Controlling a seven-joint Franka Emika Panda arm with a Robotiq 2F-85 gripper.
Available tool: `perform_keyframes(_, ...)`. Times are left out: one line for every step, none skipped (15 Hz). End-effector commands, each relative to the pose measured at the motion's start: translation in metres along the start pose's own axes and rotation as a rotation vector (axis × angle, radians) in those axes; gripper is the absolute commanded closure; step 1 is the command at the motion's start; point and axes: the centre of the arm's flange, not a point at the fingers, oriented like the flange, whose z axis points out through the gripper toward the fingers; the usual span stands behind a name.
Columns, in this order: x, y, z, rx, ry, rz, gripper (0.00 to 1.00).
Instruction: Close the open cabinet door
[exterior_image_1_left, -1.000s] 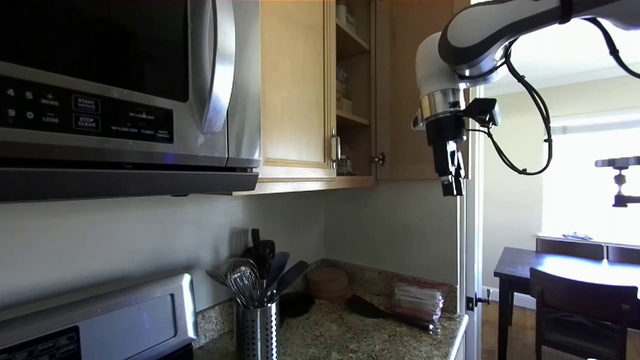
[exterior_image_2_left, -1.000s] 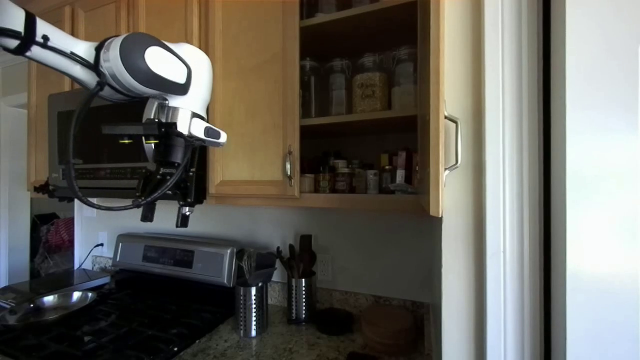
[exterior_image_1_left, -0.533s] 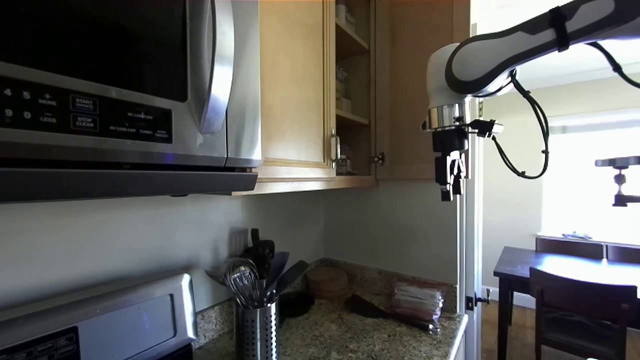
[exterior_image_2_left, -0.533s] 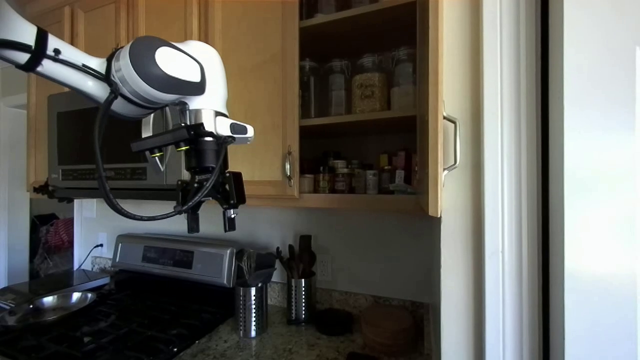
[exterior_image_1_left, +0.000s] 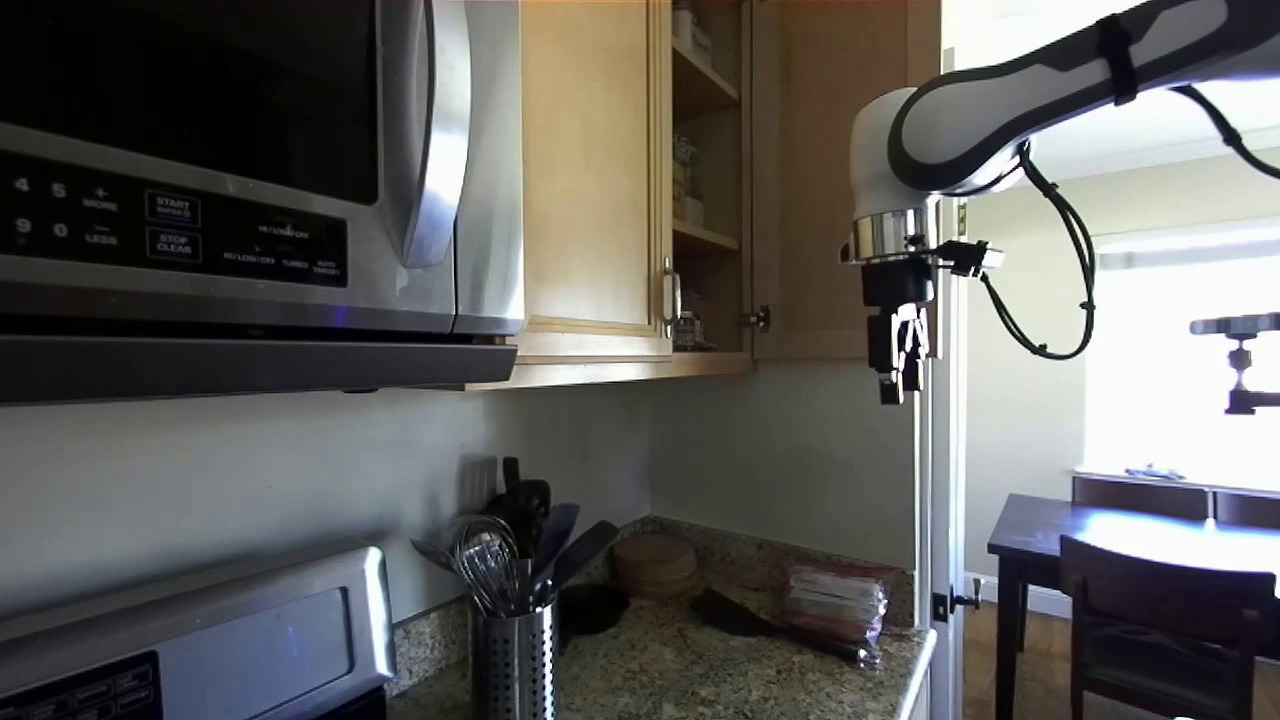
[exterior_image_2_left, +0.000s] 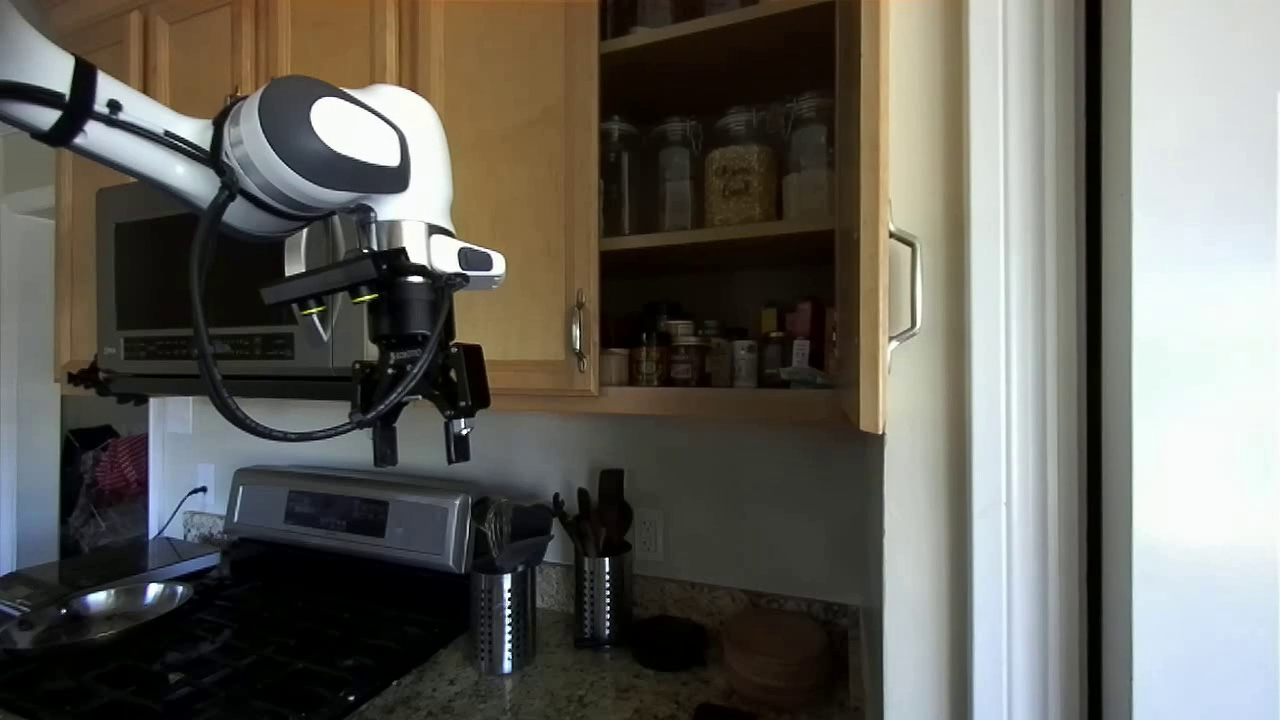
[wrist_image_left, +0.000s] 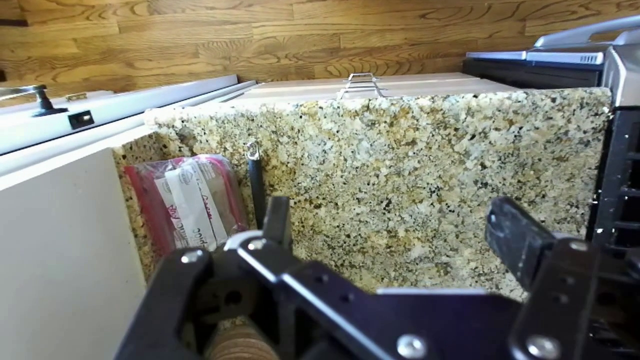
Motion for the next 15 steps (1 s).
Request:
perform_keyframes(0.002, 0.028, 0.001, 0.019, 0.071, 0.035, 0.00)
perform_keyframes(0.003, 0.039, 0.004, 0.022, 0.112, 0.029, 0.00)
perform_keyframes(0.002, 0.055, 0.007, 0.026, 0.142, 0.042, 0.00)
perform_keyframes(0.001, 0.068, 0.008, 0.033, 0.167, 0.054, 0.00)
perform_keyframes(-0.003, 0.087, 0.010, 0.043, 0.185, 0.082, 0.00)
perform_keyframes(-0.006, 0.102, 0.011, 0.053, 0.202, 0.108, 0.00)
perform_keyframes(-0.012, 0.118, 0.011, 0.061, 0.224, 0.136, 0.00)
perform_keyframes(-0.016, 0.132, 0.011, 0.067, 0.244, 0.162, 0.00)
perform_keyframes(-0.021, 0.146, 0.011, 0.070, 0.261, 0.188, 0.00)
perform_keyframes(-0.025, 0.157, 0.012, 0.068, 0.274, 0.211, 0.00)
perform_keyframes(-0.029, 0.168, 0.012, 0.058, 0.289, 0.234, 0.00)
perform_keyframes(-0.032, 0.176, 0.013, 0.048, 0.306, 0.251, 0.00)
perform_keyframes(-0.034, 0.184, 0.013, 0.032, 0.332, 0.274, 0.00)
perform_keyframes(-0.035, 0.190, 0.012, 0.023, 0.351, 0.285, 0.00)
perform_keyframes(-0.036, 0.195, 0.010, -0.002, 0.369, 0.310, 0.00)
